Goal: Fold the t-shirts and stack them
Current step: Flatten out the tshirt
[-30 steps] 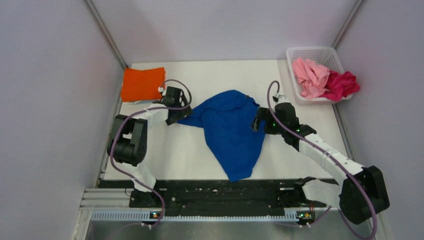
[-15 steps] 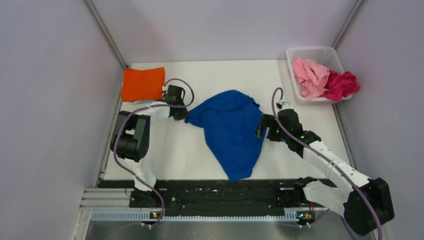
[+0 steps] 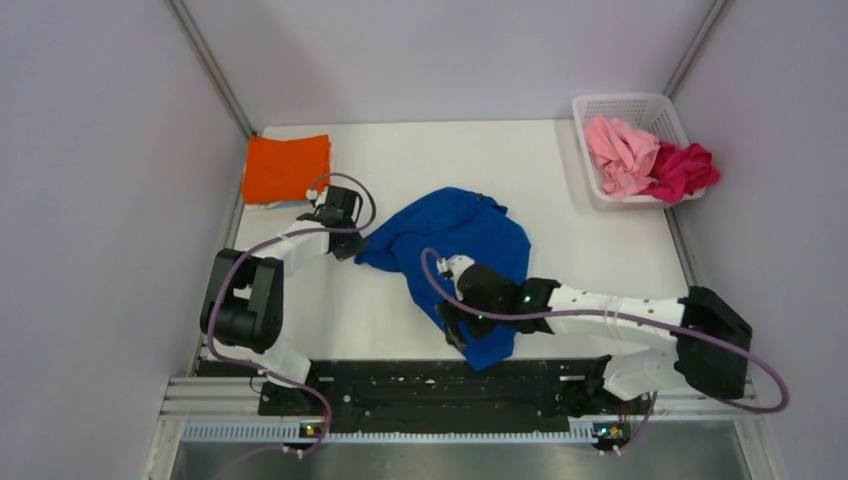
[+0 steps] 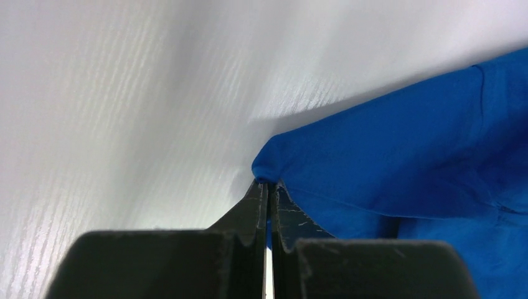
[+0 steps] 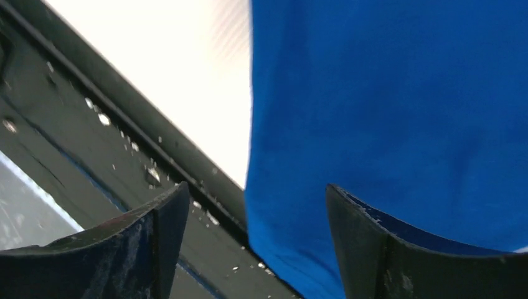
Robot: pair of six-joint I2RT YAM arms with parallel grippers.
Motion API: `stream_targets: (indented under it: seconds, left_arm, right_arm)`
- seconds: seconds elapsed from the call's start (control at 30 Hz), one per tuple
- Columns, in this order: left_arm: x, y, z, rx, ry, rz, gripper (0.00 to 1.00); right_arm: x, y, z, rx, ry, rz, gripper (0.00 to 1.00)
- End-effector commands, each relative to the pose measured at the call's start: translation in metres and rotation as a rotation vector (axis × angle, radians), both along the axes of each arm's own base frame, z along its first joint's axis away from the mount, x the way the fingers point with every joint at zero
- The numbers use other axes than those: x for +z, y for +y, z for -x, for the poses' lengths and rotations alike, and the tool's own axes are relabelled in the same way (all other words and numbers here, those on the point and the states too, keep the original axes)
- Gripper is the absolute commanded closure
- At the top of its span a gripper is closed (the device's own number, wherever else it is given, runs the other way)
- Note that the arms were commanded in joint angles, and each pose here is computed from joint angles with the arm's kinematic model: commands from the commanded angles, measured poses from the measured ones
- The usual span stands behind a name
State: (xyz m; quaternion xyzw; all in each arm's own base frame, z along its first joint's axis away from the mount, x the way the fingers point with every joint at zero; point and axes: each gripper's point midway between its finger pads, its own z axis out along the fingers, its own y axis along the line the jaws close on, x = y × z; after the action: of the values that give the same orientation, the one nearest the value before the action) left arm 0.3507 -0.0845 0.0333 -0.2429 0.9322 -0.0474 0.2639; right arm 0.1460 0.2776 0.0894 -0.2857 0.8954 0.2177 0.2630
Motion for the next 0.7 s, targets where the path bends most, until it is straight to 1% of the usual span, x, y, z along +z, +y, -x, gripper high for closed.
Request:
stream_targets:
  seconds: [0.0,0.13,0.23,0.3,0.37,0.43,0.47,0.5,0.53,0.6,0.67]
  left_arm:
    - [0.018,0.008,-0.001,0.051,-0.051,-0.018,1.00]
    - [0.023,0.008,0.000,0.060,-0.069,-0.009,1.00]
    - [0.026,0.008,0.000,0.064,-0.082,-0.002,1.00]
    - [0.028,0.007,-0.001,0.063,-0.086,0.003,1.00]
    - [0.029,0.007,0.000,0.065,-0.089,0.008,1.00]
    - [0.031,0.007,0.001,0.068,-0.093,0.009,1.00]
    - [0.032,0.008,0.001,0.071,-0.100,0.011,1.00]
    - [0.034,0.008,0.002,0.075,-0.105,0.012,1.00]
    - [0.036,0.008,0.002,0.077,-0.114,0.015,1.00]
    - [0.041,0.007,0.000,0.078,-0.131,0.023,1.00]
    - [0.048,0.008,-0.002,0.082,-0.153,0.023,1.00]
  right_arm:
    - [-0.030,0.009,0.033,0.071,0.088,0.103,0.24]
    - [-0.046,0.012,0.037,0.043,0.111,0.121,0.35]
    - [-0.066,0.016,0.044,0.048,0.133,0.145,0.36]
    - [-0.079,0.009,0.038,-0.007,0.125,0.196,0.38]
    - [-0.088,0.001,0.027,-0.081,0.089,0.249,0.42]
    - [-0.091,-0.013,0.013,-0.177,0.030,0.319,0.51]
    - [-0.090,-0.019,0.004,-0.219,-0.010,0.347,0.58]
    - [-0.087,-0.024,-0.006,-0.271,-0.051,0.366,0.70]
    - [-0.084,-0.030,-0.017,-0.327,-0.091,0.385,0.79]
    - [-0.075,-0.042,-0.039,-0.446,-0.138,0.394,0.88]
    - [-0.065,-0.048,-0.057,-0.521,-0.169,0.373,1.00]
